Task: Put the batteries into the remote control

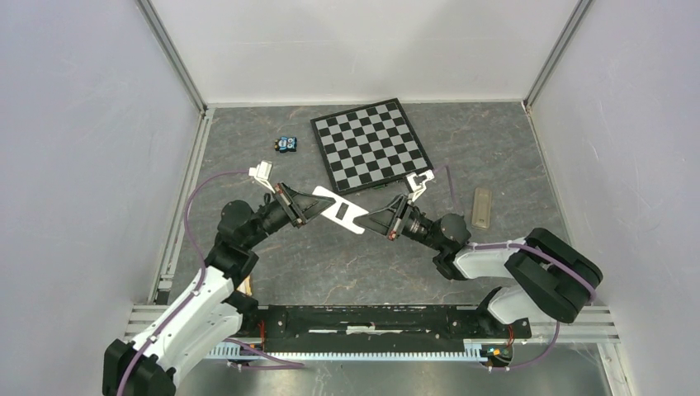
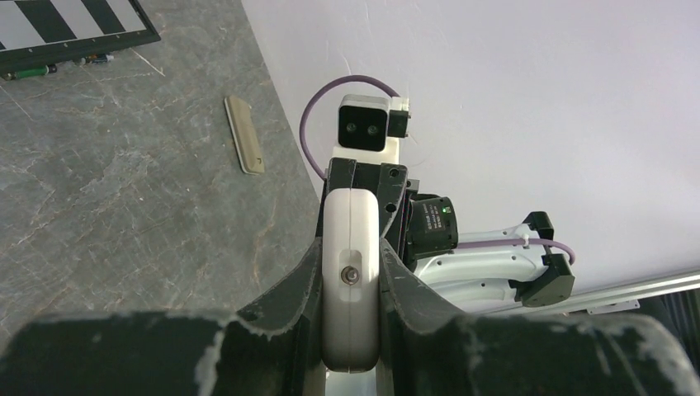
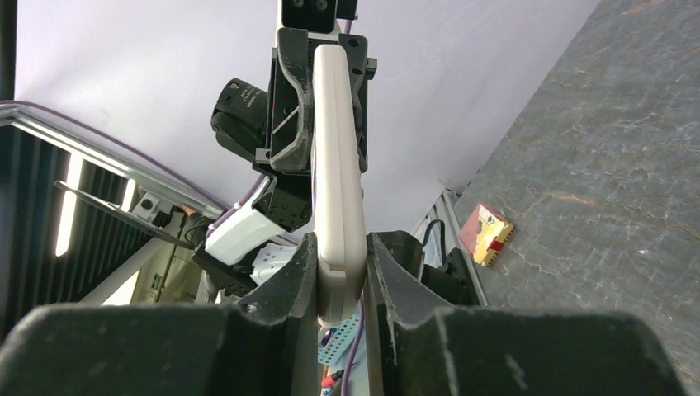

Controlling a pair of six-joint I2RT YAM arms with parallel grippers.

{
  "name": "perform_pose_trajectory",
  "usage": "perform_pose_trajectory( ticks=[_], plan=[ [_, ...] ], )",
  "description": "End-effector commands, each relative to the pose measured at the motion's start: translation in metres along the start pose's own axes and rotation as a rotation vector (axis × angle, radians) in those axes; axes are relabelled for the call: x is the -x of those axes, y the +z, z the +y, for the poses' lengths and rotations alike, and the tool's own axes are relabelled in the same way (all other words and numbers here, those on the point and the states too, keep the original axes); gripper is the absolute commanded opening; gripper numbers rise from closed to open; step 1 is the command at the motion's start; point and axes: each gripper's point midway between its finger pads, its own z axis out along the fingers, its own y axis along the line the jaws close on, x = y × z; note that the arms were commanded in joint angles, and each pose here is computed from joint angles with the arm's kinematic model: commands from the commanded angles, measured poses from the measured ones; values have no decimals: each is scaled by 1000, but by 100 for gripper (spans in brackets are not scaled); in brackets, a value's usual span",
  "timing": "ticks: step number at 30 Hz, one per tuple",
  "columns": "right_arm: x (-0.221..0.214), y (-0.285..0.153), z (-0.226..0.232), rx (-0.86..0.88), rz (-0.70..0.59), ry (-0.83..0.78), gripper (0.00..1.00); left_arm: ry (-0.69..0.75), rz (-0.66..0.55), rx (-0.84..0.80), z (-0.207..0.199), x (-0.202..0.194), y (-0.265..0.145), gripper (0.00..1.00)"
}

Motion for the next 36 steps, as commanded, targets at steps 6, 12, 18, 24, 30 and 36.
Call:
perform_pose_trajectory(
  ticks=[6, 12, 18, 24, 30, 36],
  plan=[
    [3, -7, -2, 28, -29, -117, 37, 4, -145, -15, -26, 33, -5, 2],
    [5, -3, -28, -111, -22, -113, 54, 34, -94, 51, -2, 23, 0, 2],
    [10, -1, -20, -77, -38, -107, 56, 79, -44, 130, 23, 15, 3, 2],
    [8, -2, -28, -113, -25, -82, 38, 119, -27, 222, 48, 12, 3, 2],
    [-3, -5, -50, -203, 34, -47, 19, 154, -22, 290, 67, 12, 2, 2],
    [-9, -12, -68, -288, 66, -61, 12, 207, -15, 353, 84, 13, 0, 2]
  ],
)
